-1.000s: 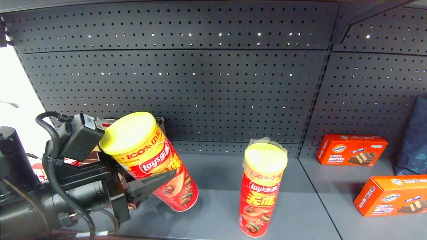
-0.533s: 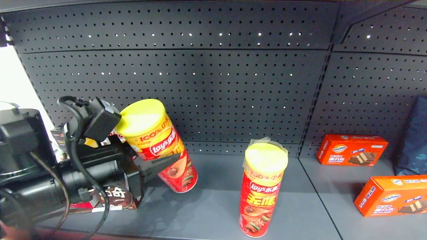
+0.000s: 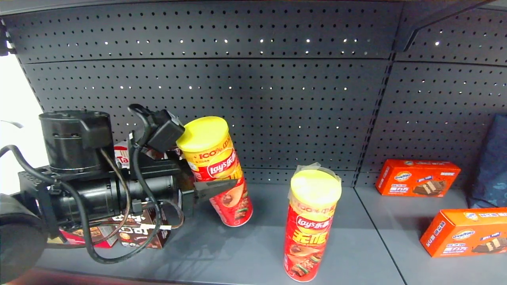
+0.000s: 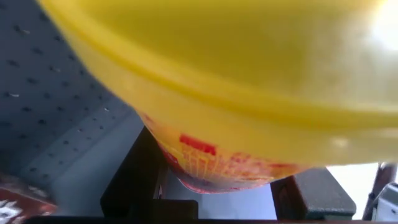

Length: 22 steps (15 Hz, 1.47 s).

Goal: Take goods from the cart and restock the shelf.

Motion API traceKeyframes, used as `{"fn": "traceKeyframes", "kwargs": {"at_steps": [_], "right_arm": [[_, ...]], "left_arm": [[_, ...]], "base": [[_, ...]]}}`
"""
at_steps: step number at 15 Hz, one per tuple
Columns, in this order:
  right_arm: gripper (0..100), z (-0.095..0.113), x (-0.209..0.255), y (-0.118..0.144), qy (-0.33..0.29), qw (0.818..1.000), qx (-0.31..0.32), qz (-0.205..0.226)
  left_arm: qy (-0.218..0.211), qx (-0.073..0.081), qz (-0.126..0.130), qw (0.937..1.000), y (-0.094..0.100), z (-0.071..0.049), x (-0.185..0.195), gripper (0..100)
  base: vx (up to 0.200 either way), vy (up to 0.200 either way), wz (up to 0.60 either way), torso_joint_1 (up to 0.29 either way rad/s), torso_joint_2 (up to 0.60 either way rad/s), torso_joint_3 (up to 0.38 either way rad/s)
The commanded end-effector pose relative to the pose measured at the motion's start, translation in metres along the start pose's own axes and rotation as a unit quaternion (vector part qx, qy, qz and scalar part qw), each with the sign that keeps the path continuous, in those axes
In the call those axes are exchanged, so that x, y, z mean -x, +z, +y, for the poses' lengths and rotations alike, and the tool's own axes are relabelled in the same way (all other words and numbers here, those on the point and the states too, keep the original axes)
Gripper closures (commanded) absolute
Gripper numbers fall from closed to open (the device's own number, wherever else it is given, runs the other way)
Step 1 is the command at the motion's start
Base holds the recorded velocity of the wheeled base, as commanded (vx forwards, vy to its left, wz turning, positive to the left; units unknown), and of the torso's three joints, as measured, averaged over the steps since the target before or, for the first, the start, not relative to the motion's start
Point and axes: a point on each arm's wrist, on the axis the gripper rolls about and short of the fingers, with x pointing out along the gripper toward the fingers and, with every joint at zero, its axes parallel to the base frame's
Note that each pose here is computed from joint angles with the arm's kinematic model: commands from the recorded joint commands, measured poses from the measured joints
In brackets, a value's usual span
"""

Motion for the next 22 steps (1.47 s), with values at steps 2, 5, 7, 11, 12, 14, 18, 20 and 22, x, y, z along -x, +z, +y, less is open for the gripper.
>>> {"fn": "traceKeyframes", "kwargs": {"at_steps": [2, 5, 7, 11, 12, 14, 18, 20, 22], "right_arm": [[0, 0.0, 0.0, 0.0, 0.0, 1.0, 0.0, 0.001], [0, 0.0, 0.0, 0.0, 0.0, 1.0, 0.0, 0.001], [0, 0.0, 0.0, 0.0, 0.0, 1.0, 0.0, 0.001], [0, 0.0, 0.0, 0.0, 0.0, 1.0, 0.0, 0.001], [0, 0.0, 0.0, 0.0, 0.0, 1.0, 0.0, 0.001], [0, 0.0, 0.0, 0.0, 0.0, 1.0, 0.0, 0.001], [0, 0.0, 0.0, 0.0, 0.0, 1.0, 0.0, 0.001], [0, 0.0, 0.0, 0.0, 0.0, 1.0, 0.0, 0.001], [0, 0.0, 0.0, 0.0, 0.0, 1.0, 0.0, 0.001]], "left_arm": [[-0.007, 0.015, 0.027, 0.9995, -0.015, 0.01, -0.02, 100], [-0.015, 0.002, 0.037, 0.9992, -0.018, 0.024, -0.045, 100], [-0.022, 0.008, 0.049, 0.9985, -0.013, 0.031, -0.06, 100], [-0.032, 0.011, 0.055, 0.9979, 0.004, 0.044, -0.083, 100], [-0.04, 0.009, 0.049, 0.998, 0.007, 0.046, -0.088, 100], [-0.061, 0.01, 0.044, 0.9972, 0.007, 0.049, -0.095, 100], [-0.127, 0.016, 0.033, 0.9913, 0.003, 0.05, -0.102, 100], [-0.127, 0.013, 0.031, 0.9913, 0.003, 0.055, -0.111, 100], [-0.128, 0.002, 0.03, 0.9913, 0.0, 0.059, -0.117, 100]], "base": [[0.0, 0.0, 0.0, 0.0, 0.0, 0.0], [0.0, 0.0, 0.0, 0.0, 0.0, 0.0], [0.0, 0.0, 0.0, 0.0, 0.0, 0.0], [0.0, 0.0, 0.0, 0.0, 0.0, 0.0], [0.0, 0.0, 0.0, 0.0, 0.0, 0.0], [0.0, 0.0, 0.0, 0.0, 0.0, 0.0], [0.0, 0.0, 0.0, 0.0, 0.0, 0.0], [0.0, 0.0, 0.0, 0.0, 0.0, 0.0], [0.0, 0.0, 0.0, 0.0, 0.0, 0.0]]}}
